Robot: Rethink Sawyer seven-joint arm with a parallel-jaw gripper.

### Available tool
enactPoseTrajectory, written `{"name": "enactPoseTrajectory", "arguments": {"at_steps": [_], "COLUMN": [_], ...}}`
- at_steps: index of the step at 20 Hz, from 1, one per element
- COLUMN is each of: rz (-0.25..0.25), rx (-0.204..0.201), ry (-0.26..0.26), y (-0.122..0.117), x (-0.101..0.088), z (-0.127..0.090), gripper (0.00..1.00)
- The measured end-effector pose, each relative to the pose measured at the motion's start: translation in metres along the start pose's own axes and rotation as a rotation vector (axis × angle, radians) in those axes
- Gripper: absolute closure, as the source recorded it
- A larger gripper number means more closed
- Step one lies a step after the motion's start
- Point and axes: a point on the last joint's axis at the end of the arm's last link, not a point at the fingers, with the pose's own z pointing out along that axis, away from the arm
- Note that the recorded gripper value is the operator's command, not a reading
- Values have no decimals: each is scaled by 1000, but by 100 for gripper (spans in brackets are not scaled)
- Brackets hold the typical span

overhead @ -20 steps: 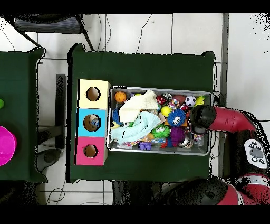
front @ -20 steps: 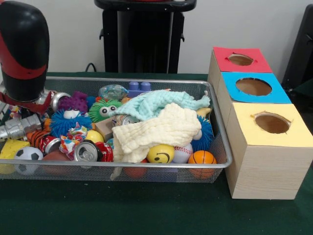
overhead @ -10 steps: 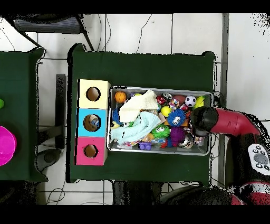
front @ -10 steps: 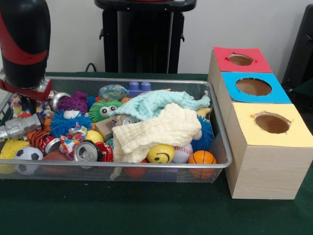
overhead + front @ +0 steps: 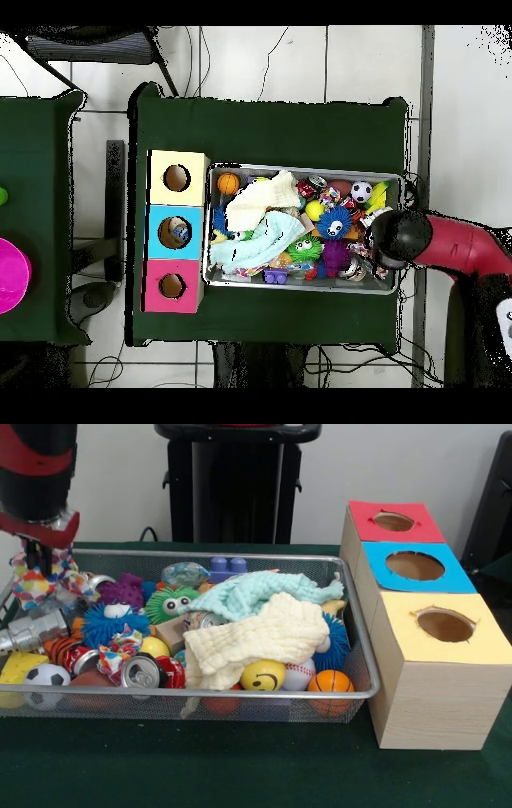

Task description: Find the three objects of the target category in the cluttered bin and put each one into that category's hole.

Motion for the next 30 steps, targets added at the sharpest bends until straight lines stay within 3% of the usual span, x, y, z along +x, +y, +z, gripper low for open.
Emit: {"name": "enactPoseTrajectory", "arguments": {"at_steps": [5,8,9,15,19,23,30], "rz": [71,91,106,152,157,138,60], "rx": [-44,-58,-69,-123,-167,-184,-212], "ry": [-97,-148,-195,-307,-360,-378,-411], "y": [-21,-25,-26,-13,17,45,137], "x": [6,5,3,-3,-9,-12,-20], "z": [-37,-48,-57,-85,-105,-115,-148], "gripper": [100,100,100,100,100,100,100]}}
